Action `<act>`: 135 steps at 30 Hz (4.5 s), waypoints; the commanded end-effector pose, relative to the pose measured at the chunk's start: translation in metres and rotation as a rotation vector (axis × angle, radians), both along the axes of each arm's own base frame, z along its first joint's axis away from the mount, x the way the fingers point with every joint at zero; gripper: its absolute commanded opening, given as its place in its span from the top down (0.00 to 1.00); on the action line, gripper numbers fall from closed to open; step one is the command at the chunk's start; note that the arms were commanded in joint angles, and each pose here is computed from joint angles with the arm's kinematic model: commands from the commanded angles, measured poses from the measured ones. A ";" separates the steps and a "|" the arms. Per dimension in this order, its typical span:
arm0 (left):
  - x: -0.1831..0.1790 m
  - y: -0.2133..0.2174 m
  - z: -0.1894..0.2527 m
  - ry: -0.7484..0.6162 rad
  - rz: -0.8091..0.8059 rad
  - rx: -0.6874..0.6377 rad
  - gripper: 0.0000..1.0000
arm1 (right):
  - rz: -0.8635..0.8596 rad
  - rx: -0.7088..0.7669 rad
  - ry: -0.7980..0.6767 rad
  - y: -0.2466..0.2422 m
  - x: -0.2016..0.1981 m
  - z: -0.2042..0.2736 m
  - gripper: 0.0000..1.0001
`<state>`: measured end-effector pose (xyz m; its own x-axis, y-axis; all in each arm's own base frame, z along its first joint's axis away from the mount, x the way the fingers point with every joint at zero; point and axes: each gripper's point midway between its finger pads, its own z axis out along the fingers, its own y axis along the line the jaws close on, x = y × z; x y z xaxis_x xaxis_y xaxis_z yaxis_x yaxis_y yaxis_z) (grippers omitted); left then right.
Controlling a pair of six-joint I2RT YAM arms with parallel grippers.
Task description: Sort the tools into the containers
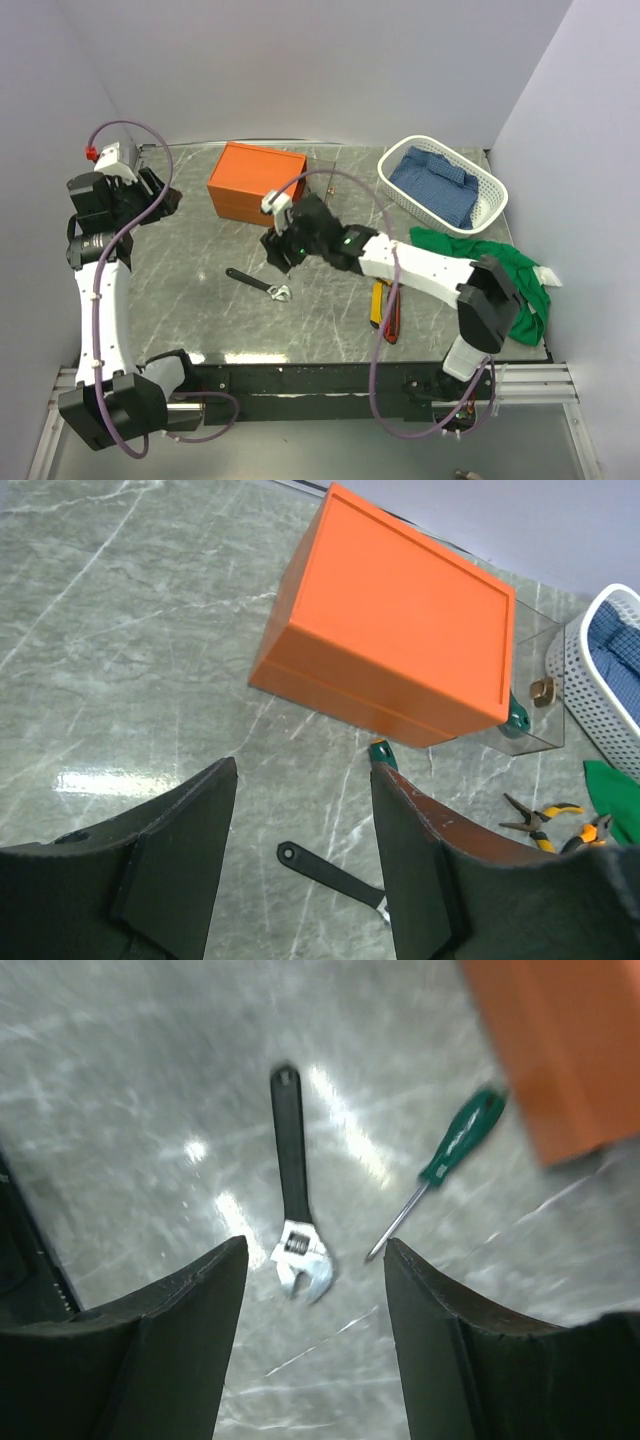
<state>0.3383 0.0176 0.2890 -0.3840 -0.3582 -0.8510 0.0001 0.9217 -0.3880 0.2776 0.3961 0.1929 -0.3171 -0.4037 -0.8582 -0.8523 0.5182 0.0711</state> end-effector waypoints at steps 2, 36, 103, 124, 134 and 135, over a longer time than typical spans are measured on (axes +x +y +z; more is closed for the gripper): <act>-0.007 -0.005 0.012 -0.052 -0.004 -0.035 0.38 | -0.262 -0.033 0.048 0.007 0.029 -0.054 0.34; -0.028 -0.004 -0.002 -0.046 0.026 -0.045 0.37 | -0.181 -0.214 0.152 0.022 0.057 -0.152 0.76; 0.128 -0.037 -0.025 0.038 -0.350 0.022 0.99 | -0.704 0.288 0.098 -0.209 0.220 0.026 0.99; 0.191 -0.023 -0.105 0.106 -0.318 -0.039 0.96 | -0.567 0.349 0.347 -0.141 0.232 -0.043 0.99; 0.160 -0.075 -0.130 0.172 -0.569 -0.057 0.96 | -0.458 0.392 0.422 -0.090 0.217 -0.044 0.98; 0.158 -0.076 -0.128 0.164 -0.576 -0.048 0.96 | -0.444 0.394 0.430 -0.085 0.215 -0.045 0.98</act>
